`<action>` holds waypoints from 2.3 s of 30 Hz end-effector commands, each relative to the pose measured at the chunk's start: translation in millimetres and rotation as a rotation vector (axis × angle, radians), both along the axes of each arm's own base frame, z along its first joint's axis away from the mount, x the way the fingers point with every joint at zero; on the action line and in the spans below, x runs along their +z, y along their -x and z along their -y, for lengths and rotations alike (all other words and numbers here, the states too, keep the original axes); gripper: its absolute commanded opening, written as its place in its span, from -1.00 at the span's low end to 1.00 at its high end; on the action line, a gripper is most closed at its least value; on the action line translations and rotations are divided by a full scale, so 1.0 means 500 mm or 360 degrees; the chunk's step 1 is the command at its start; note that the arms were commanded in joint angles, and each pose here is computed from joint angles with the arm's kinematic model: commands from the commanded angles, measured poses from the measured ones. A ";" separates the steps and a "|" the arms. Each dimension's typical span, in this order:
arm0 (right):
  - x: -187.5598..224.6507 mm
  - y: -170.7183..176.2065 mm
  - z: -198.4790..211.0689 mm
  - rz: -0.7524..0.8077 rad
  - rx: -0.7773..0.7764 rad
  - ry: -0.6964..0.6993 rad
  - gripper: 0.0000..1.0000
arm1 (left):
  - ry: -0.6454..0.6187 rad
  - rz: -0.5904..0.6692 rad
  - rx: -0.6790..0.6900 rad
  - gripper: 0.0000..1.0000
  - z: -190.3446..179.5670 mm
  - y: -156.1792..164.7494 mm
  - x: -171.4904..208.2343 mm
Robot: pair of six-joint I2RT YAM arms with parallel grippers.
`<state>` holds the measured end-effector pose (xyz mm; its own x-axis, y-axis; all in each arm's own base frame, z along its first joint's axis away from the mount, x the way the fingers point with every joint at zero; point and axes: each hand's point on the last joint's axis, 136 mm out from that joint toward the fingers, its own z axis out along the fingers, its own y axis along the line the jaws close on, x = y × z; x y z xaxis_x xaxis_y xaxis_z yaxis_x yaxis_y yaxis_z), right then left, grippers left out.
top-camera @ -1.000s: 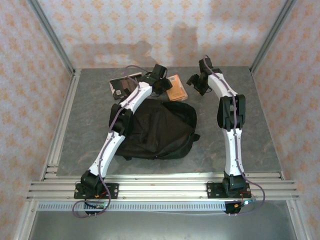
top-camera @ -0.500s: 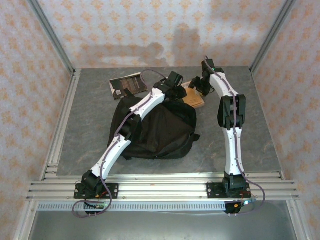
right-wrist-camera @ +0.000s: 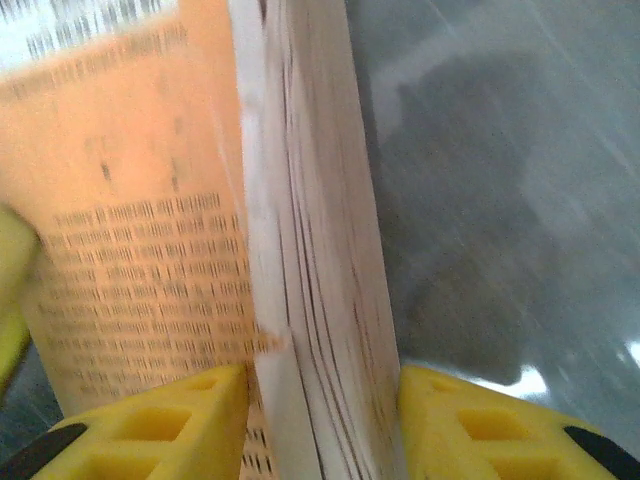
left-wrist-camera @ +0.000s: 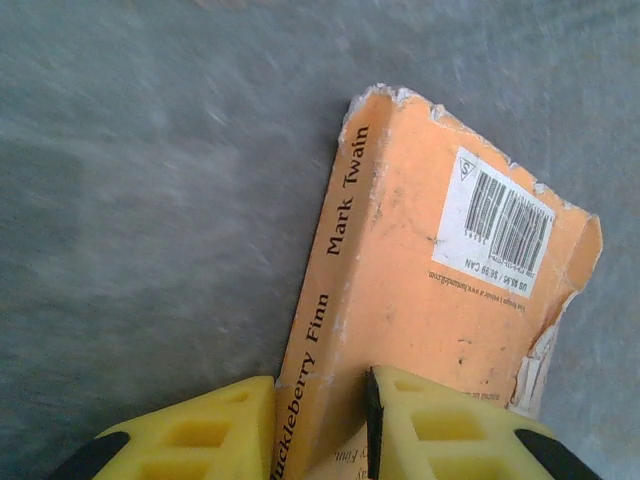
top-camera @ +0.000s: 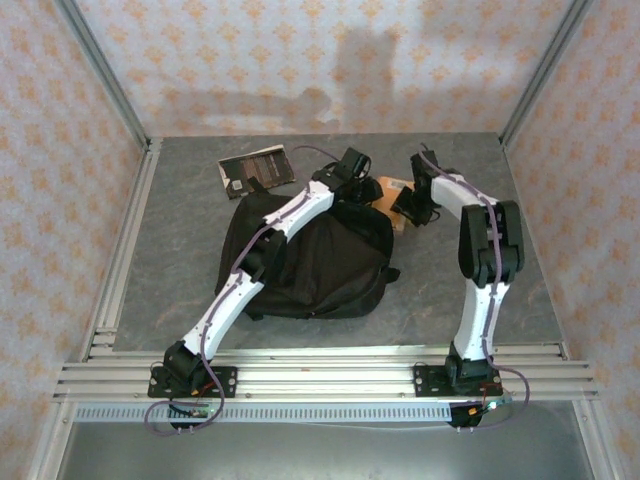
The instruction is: Pack the student bag
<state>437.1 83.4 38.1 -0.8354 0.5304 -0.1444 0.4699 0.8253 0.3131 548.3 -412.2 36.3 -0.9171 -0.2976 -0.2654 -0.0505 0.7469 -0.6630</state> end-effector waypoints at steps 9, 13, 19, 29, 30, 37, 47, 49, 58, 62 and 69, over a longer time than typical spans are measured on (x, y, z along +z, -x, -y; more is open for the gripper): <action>-0.022 0.052 0.046 -0.0036 -0.0067 0.0045 -0.05 | 0.0051 -0.0241 -0.0165 -0.49 0.096 0.132 -0.043; -0.030 0.025 0.055 -0.0063 -0.0031 0.0068 0.00 | 0.0036 -0.0248 -0.0188 -0.52 0.102 0.143 -0.049; -0.052 0.002 0.034 -0.0107 0.0065 -0.0027 0.06 | -0.0004 -0.0268 -0.0222 -0.60 0.109 0.162 -0.067; 0.070 -0.040 0.018 0.0206 -0.0040 -0.0152 -0.30 | -0.0048 -0.0249 -0.0199 -0.68 0.104 0.156 -0.074; 0.075 -0.040 0.020 0.0210 -0.0047 -0.0142 -0.36 | -0.0041 -0.0247 -0.0196 -0.69 0.107 0.155 -0.073; 0.090 -0.048 0.010 0.0243 -0.0061 -0.0203 -0.49 | -0.0056 -0.0251 -0.0199 -0.71 0.105 0.157 -0.076; 0.122 -0.070 -0.009 0.0358 -0.0093 -0.0321 -0.52 | -0.0027 -0.0250 -0.0203 -0.73 0.116 0.161 -0.070; 0.112 -0.068 -0.007 0.0328 -0.0105 -0.0311 -0.39 | -0.0025 -0.0251 -0.0200 -0.73 0.114 0.160 -0.068; 0.113 -0.041 0.068 0.0254 -0.0166 0.0054 -1.00 | -0.0054 -0.0238 -0.0073 -0.52 0.052 0.112 0.007; 0.171 -0.044 0.127 0.0303 -0.0267 0.0317 -1.00 | -0.0053 -0.0156 0.0052 -0.20 -0.029 0.062 0.121; 0.354 -0.086 0.105 0.0600 -0.0196 0.0610 -1.00 | -0.0105 0.0073 0.0155 0.10 -0.156 0.052 0.334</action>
<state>476.0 31.3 143.9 -0.6881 0.5649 -0.4553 0.5233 0.8211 0.2279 524.1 -371.4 111.1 -0.9177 -0.3386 -0.2080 -0.1476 0.7764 -0.6128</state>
